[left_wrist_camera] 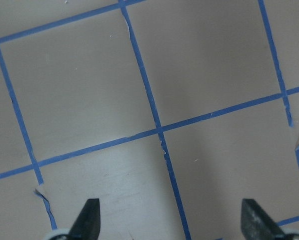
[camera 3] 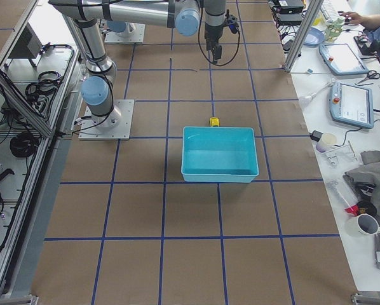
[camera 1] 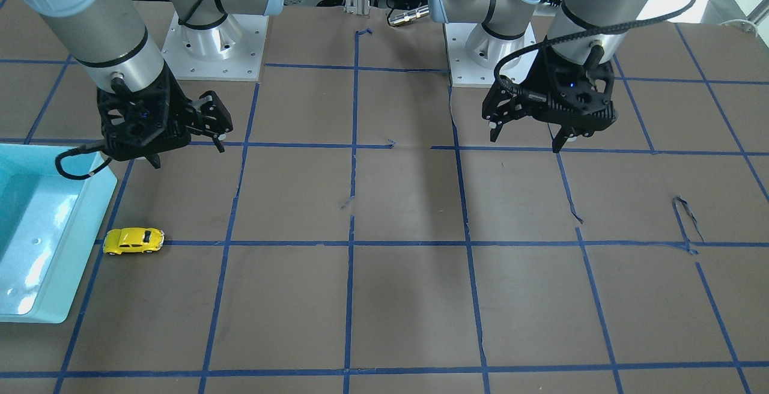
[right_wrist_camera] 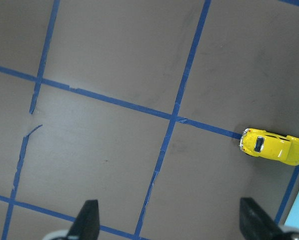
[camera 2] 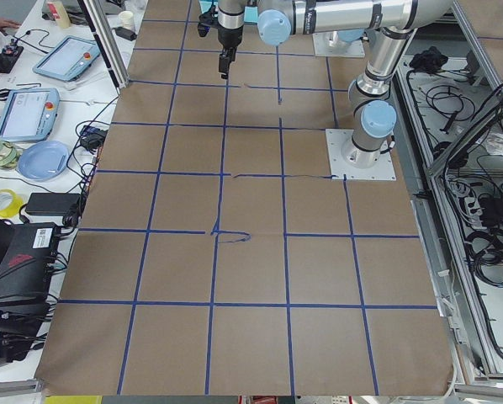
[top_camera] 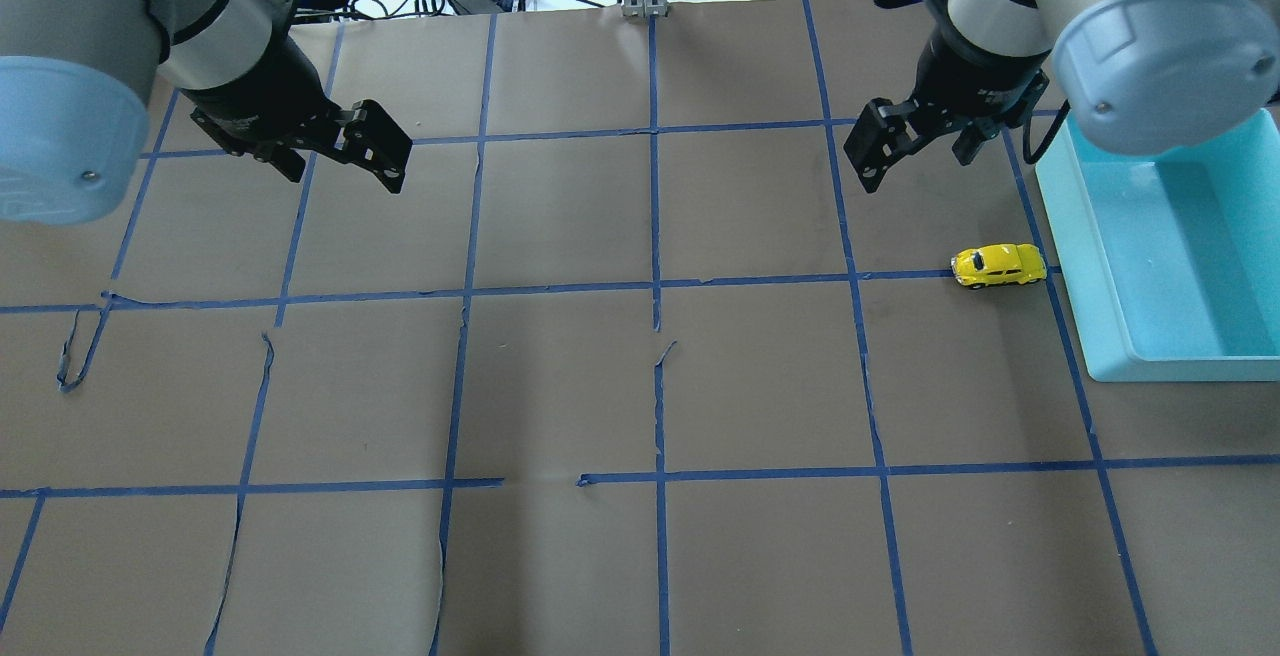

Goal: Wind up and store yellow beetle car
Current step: 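Lower the right gripper onto the car beside the blue bin while the left arm withdraws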

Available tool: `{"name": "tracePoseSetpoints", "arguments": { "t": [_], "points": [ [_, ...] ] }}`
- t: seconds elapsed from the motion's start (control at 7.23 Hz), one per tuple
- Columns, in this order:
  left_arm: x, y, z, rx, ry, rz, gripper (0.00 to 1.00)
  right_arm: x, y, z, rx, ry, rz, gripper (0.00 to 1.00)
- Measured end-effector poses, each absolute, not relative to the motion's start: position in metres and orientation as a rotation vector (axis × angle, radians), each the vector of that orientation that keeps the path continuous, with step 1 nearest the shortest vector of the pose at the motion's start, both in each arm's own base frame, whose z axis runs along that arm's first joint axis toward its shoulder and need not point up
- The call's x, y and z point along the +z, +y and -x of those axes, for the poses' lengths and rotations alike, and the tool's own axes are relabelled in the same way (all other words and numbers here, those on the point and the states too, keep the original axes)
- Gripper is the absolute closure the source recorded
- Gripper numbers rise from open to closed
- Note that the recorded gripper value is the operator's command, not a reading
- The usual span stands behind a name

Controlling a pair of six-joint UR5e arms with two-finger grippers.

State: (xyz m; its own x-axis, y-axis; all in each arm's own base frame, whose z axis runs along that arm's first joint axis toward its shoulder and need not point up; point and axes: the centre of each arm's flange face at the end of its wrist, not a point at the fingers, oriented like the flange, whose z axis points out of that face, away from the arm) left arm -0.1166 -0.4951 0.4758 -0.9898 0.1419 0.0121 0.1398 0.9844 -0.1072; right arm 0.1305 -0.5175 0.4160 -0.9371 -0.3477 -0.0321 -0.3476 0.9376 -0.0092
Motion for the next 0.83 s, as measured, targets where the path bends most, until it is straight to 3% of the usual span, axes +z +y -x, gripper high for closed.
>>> {"name": "tracePoseSetpoints", "arguments": {
  "t": [0.42,0.83],
  "points": [
    [0.508,-0.492,0.113,0.237,-3.145,0.027,0.00,0.319,-0.508,-0.127,-0.013,2.926,1.081,0.00],
    [0.513,-0.491,0.114,0.238,-3.138,-0.015,0.00,0.275,-0.506,-0.087,-0.018,2.693,1.650,0.00]
  ]
}}
